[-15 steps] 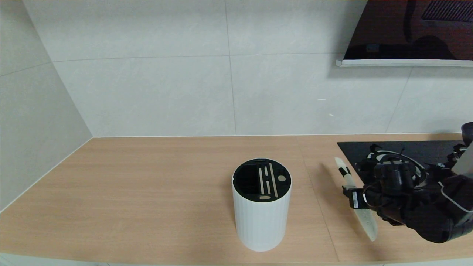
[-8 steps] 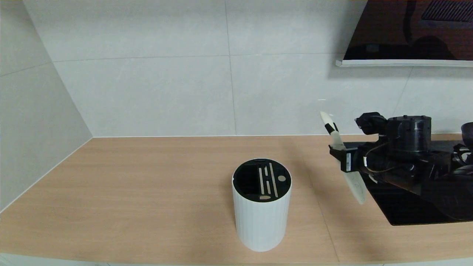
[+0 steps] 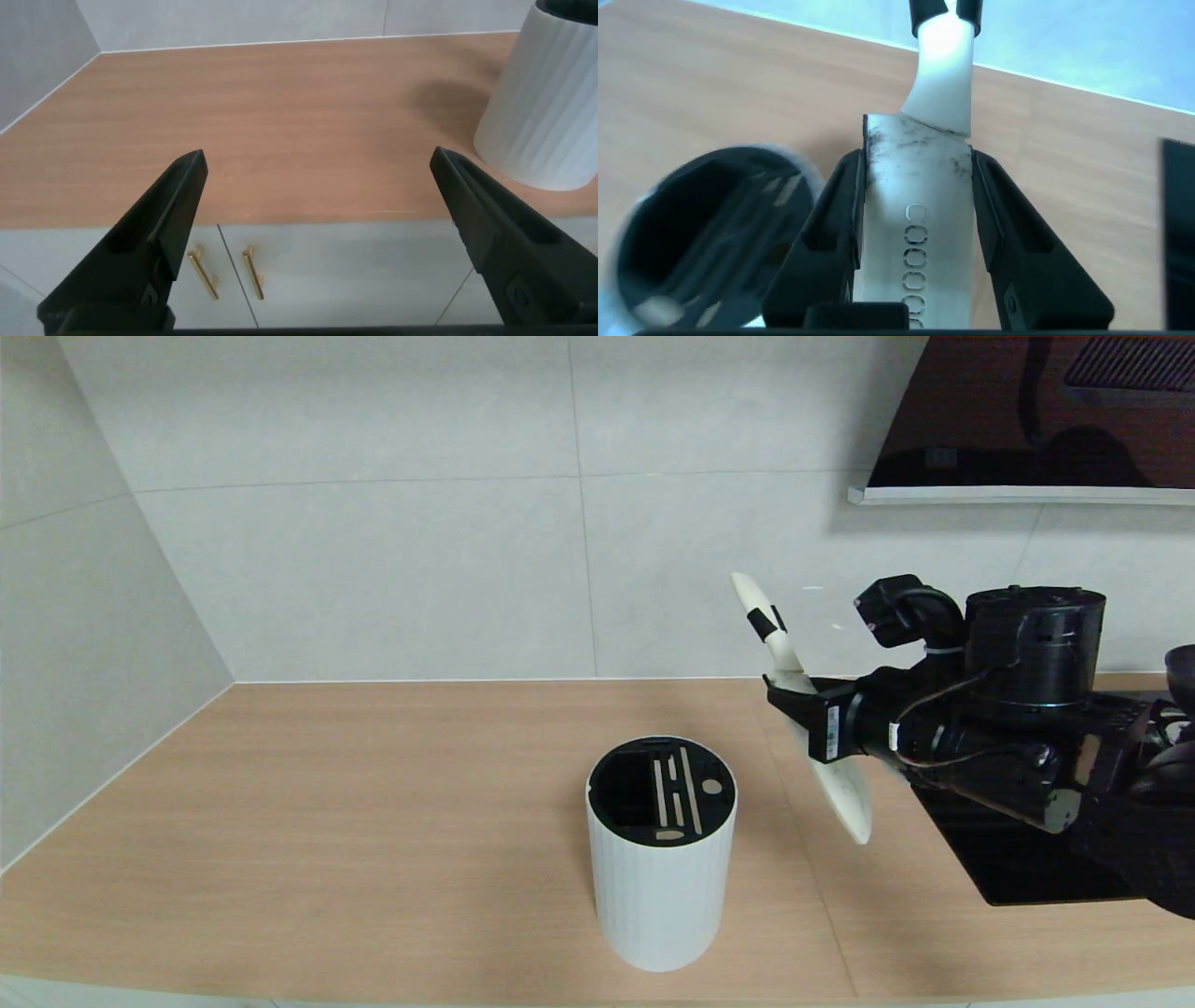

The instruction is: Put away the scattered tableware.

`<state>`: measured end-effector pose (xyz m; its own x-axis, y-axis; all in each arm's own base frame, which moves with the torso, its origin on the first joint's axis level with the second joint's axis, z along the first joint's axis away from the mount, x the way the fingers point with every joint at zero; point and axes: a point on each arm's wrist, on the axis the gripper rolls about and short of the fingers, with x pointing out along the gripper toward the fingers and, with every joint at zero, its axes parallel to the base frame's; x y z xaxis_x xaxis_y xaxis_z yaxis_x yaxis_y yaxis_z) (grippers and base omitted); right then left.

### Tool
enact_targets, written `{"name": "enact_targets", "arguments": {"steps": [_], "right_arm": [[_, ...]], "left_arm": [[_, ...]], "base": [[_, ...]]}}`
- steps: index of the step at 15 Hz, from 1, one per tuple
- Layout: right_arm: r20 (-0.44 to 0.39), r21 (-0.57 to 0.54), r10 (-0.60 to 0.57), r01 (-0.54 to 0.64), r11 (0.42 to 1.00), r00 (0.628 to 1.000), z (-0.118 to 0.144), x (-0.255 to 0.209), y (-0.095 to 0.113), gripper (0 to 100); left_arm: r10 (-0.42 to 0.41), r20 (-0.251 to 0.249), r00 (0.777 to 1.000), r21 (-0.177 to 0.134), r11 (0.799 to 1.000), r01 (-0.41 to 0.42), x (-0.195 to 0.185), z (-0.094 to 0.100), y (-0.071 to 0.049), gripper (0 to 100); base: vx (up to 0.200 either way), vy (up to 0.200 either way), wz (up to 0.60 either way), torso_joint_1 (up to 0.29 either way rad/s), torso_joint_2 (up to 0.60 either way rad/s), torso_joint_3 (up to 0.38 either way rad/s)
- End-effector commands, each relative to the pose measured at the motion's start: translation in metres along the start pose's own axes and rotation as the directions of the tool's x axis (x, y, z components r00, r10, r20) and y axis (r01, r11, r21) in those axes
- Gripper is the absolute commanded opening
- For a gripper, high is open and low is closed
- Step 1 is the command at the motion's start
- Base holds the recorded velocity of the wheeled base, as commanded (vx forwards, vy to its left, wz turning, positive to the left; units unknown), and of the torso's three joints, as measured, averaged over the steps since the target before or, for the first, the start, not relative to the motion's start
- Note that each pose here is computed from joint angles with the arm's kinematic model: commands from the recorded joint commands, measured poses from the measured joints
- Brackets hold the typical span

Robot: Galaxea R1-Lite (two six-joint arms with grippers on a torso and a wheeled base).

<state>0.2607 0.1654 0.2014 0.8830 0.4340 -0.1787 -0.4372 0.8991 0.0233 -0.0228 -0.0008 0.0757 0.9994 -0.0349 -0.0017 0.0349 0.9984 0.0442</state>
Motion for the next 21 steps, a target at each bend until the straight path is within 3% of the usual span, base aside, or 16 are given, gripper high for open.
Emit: {"name": "enact_targets", "arguments": {"steps": [1,2,3,5,6,8,10,11,13,15,16,17,18,19,20,21], "right_arm": [[0.019,-0.001,0.019,-0.019,1.000,1.000,0.004,-0.008,0.005,0],[0.019,-0.001,0.019,-0.019,1.000,1.000,0.004,-0.008,0.005,0],[0.028,0.000,0.019,-0.019,1.000,0.999,0.007,-0.011,0.005,0],[0.051,0.001,0.036,-0.036,0.999,0.998,0.013,-0.018,0.009,0],[0.067,0.002,0.044,-0.044,0.999,0.997,0.017,-0.021,0.011,0],[0.099,0.003,0.053,-0.053,0.999,0.994,0.027,-0.017,0.012,0],[0.107,0.003,0.065,-0.066,0.998,0.992,0.030,-0.013,0.016,0],[0.097,0.002,0.069,-0.070,0.998,0.993,0.027,-0.011,0.018,0],[0.096,-0.001,0.091,-0.091,0.996,0.991,0.025,-0.012,0.026,0],[0.084,-0.010,0.128,-0.128,0.992,0.988,0.022,-0.016,0.038,0],[0.079,-0.013,0.142,-0.141,0.990,0.987,0.021,-0.016,0.043,0],[0.072,-0.017,0.159,-0.159,0.987,0.985,0.019,-0.018,0.049,0],[0.072,-0.018,0.173,-0.172,0.985,0.982,0.019,-0.019,0.053,0],[0.069,-0.017,0.177,-0.177,0.984,0.982,0.018,-0.019,0.055,0],[0.063,-0.021,0.198,-0.197,0.980,0.978,0.016,-0.022,0.063,0],[0.063,-0.021,0.198,-0.197,0.980,0.978,0.016,-0.022,0.063,0]], "left_arm": [[-0.057,0.038,0.998,0.002,0.998,0.057,-0.003,0.011,-0.001,100],[-0.062,0.040,0.997,0.002,0.998,0.062,-0.004,0.012,-0.001,100],[-0.145,0.026,0.989,-0.003,0.989,0.145,-0.007,0.031,-0.002,100],[-0.292,-0.048,0.955,-0.050,0.956,0.289,0.000,0.071,-0.003,100],[-0.384,-0.070,0.921,-0.069,0.923,0.379,0.014,0.104,-0.003,100],[-0.485,-0.096,0.869,-0.096,0.874,0.477,0.039,0.139,-0.003,100],[-0.609,-0.137,0.782,-0.144,0.793,0.592,0.077,0.167,-0.005,100],[-0.647,-0.159,0.745,-0.165,0.762,0.626,0.092,0.172,-0.007,100],[-0.696,-0.197,0.691,-0.199,0.718,0.667,0.125,0.175,-0.015,100],[-0.705,-0.191,0.683,-0.211,0.709,0.673,0.160,0.171,-0.021,100],[-0.706,-0.191,0.682,-0.255,0.706,0.660,0.170,0.168,-0.022,100],[-0.721,-0.197,0.665,-0.319,0.688,0.652,0.182,0.164,-0.027,100],[-0.739,-0.190,0.647,-0.361,0.665,0.654,0.193,0.161,-0.034,100],[-0.744,-0.185,0.642,-0.381,0.657,0.651,0.198,0.160,-0.036,100],[-0.766,-0.146,0.626,-0.447,0.615,0.649,0.209,0.158,-0.045,100],[-0.766,-0.146,0.626,-0.447,0.615,0.649,0.209,0.158,-0.045,100]], "base": [[0.000,0.000,0.00,0.000,0.00,0.000],[0.000,0.000,0.00,0.000,0.00,0.000],[0.000,0.000,0.00,0.000,0.00,0.000],[0.000,0.000,0.00,0.000,0.00,0.000],[0.000,0.000,0.00,0.000,0.00,0.000],[0.000,0.000,0.00,0.000,0.00,0.000],[0.000,0.000,0.00,0.000,0.00,0.000],[0.000,0.000,0.00,0.000,0.00,0.000],[0.000,0.000,0.00,0.000,0.00,0.000],[0.000,0.000,0.00,0.000,0.00,0.000],[0.000,0.000,0.00,0.000,0.00,0.000],[0.000,0.000,0.00,0.000,0.00,0.000],[0.000,0.000,0.00,0.000,0.00,0.000],[0.000,0.000,0.00,0.000,0.00,0.000],[0.000,0.000,0.00,0.000,0.00,0.000],[0.000,0.000,0.00,0.000,0.00,0.000]]}}
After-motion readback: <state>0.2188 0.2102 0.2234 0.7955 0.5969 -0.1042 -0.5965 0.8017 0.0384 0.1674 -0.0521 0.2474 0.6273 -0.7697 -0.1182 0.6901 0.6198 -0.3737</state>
